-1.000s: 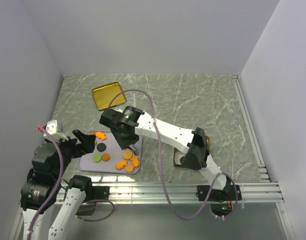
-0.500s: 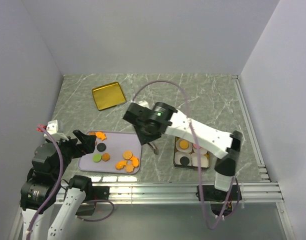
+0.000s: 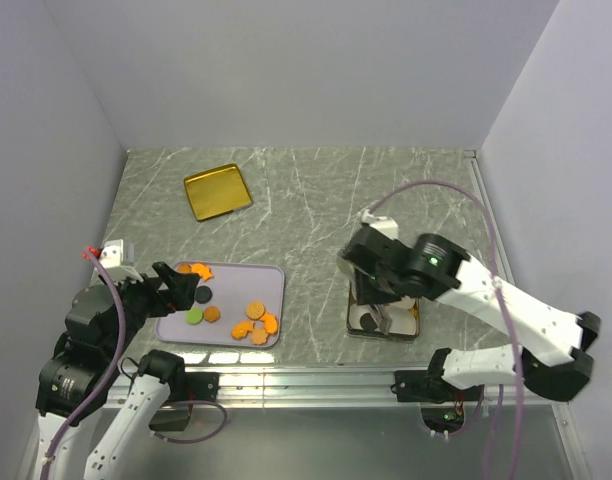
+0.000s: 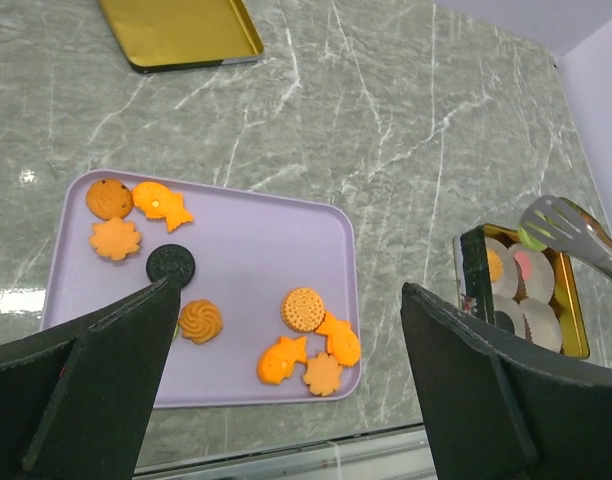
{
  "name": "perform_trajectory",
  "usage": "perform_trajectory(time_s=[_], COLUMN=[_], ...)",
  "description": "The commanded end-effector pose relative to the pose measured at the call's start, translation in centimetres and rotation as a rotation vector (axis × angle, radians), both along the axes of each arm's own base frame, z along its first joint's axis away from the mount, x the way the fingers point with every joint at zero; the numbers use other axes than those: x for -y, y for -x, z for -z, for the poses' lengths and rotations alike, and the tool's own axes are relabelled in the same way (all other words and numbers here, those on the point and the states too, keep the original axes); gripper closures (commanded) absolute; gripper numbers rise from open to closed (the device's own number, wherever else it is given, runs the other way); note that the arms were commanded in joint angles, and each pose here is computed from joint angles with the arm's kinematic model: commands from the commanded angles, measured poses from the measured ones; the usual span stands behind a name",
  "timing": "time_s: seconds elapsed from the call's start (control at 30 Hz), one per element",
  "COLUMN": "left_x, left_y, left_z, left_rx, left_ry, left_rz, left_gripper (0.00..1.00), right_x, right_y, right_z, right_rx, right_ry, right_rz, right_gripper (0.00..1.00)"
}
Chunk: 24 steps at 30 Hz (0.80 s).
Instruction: Pack the cookies
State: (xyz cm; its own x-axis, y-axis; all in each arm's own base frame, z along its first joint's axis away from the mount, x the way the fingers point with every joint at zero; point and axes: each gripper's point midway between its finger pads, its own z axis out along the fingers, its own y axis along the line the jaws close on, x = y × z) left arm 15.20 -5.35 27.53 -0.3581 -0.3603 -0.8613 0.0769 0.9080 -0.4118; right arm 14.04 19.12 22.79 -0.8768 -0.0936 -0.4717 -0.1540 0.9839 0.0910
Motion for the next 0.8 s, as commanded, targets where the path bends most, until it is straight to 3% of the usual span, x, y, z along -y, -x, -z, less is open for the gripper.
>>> perform_trajectory(time_s=[0.0,0.3,0.77], left_x=[0.3,0.8,0.8], left_y=[-0.5,-0.3,-0.3], left_z=[-0.6,-0.5,-0.5], left_rx=[0.024,0.018,0.011], left_ry=[-0.007,-0.009,-0.010], left_rz=[0.018,0.047,0.047], left_gripper=[0.02,0.01,0.01], right_x=[4.4,9.2,12.6], right_y=[1.9,5.0,8.4], right_z=[0.4,2.8,8.2], right_rx=[-0.012,-0.020,-0.047], right_ry=[-0.001,-0.104,-0.162], right_rz=[0.118,0.184,0.167], right_gripper=[0.55,0.55,0.62])
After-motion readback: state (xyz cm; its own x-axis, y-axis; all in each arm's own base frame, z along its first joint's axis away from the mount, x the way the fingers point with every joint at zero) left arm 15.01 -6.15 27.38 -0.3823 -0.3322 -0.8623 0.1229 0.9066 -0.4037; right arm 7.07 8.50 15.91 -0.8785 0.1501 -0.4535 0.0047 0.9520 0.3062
